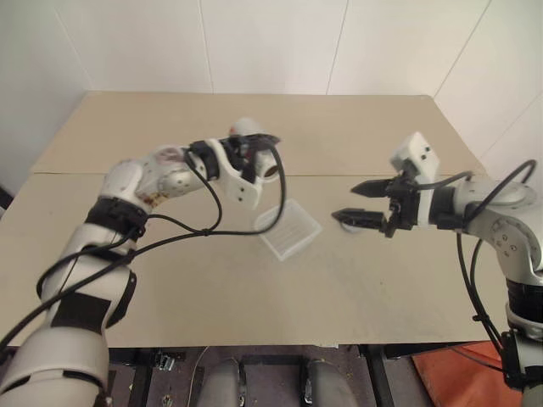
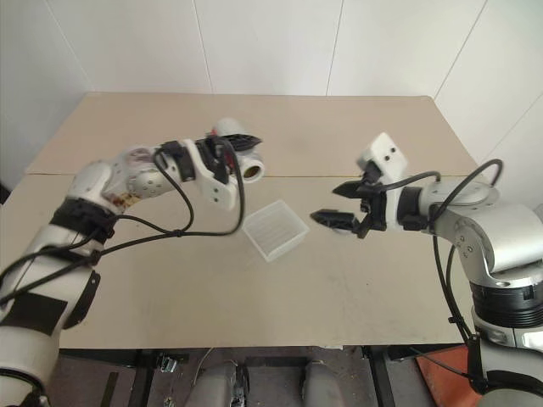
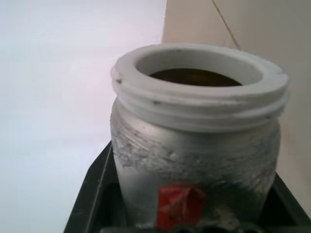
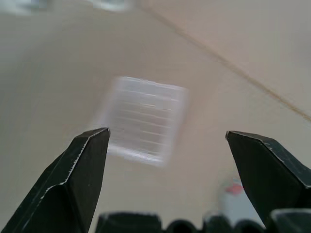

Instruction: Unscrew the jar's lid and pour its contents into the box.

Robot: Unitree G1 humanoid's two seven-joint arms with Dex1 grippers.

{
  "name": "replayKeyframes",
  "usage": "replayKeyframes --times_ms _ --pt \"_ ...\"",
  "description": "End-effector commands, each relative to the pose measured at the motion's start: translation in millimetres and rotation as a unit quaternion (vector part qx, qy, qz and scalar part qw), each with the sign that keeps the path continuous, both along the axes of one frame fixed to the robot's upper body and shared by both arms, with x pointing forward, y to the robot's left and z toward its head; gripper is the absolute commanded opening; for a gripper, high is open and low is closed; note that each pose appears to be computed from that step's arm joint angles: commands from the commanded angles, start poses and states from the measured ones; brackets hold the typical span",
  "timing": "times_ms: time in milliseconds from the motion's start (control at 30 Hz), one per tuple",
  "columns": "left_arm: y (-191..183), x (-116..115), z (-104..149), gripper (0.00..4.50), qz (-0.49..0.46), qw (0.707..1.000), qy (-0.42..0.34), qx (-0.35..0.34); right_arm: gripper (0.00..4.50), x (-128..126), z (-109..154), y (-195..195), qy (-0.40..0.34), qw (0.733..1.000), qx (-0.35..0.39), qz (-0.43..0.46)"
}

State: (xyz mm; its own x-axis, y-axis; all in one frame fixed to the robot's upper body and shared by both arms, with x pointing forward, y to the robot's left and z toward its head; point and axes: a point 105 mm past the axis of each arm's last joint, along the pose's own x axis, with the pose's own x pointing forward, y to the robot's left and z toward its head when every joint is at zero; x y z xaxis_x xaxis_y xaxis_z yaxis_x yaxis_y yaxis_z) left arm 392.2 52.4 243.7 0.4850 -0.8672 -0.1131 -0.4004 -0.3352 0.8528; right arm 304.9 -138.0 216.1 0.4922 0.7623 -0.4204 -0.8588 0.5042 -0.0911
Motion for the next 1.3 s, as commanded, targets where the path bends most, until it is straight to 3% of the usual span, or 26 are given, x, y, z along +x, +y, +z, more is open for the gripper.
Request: replayKeyframes --times_ms 33,200,400,600,700,800,867,933,1033,1067,1133,1167,1200,1300 --pt "-12 5 -15 1.92 -0.057 0.990 -0.094 0.084 4.45 0 7 8 -0.018 1.000 -0.003 0.019" --pt "-21 21 -38 1.92 -0.050 0.975 -0.144 0.162 4.45 6 25 16 -0.039 0.999 0.035 0.008" --pt "-34 28 -28 1.92 -0.042 0.973 -0.178 0.143 4.45 3 29 18 -0.046 0.998 0.051 0.002" --pt "-42 18 -18 1.92 -0.063 0.974 -0.186 0.108 4.45 0 29 20 -0.041 0.997 0.069 0.007" --pt "-34 19 -19 1.92 -0.030 0.994 -0.098 0.038 4.45 -3 25 23 -0.041 0.997 0.067 0.018" --pt "-4 30 -2 1.92 0.064 0.988 0.057 -0.125 4.45 -3 22 23 -0.048 0.996 0.069 0.019" --pt "21 41 6 1.92 0.141 0.943 0.182 -0.242 4.45 -3 22 22 -0.049 0.996 0.074 0.015" --pt "39 43 16 1.92 0.153 0.866 0.301 -0.368 4.45 -4 22 20 -0.052 0.996 0.077 0.013" --pt "77 54 13 1.92 0.195 0.678 0.444 -0.552 4.45 -3 22 20 -0.055 0.994 0.090 0.011" --pt "87 54 6 1.92 0.206 0.644 0.445 -0.587 4.45 -4 23 22 -0.054 0.994 0.097 0.013" --pt "96 46 -3 1.92 0.221 0.631 0.435 -0.604 4.45 -4 24 25 -0.050 0.993 0.105 0.016" --pt "96 44 -14 1.92 0.230 0.609 0.475 -0.593 4.45 -4 24 26 -0.049 0.993 0.106 0.017" --pt "96 39 -24 1.92 0.230 0.610 0.480 -0.587 4.45 -3 24 26 -0.049 0.993 0.108 0.017" --pt "95 30 -46 1.92 0.242 0.579 0.510 -0.588 4.45 -2 24 29 -0.048 0.992 0.111 0.019"
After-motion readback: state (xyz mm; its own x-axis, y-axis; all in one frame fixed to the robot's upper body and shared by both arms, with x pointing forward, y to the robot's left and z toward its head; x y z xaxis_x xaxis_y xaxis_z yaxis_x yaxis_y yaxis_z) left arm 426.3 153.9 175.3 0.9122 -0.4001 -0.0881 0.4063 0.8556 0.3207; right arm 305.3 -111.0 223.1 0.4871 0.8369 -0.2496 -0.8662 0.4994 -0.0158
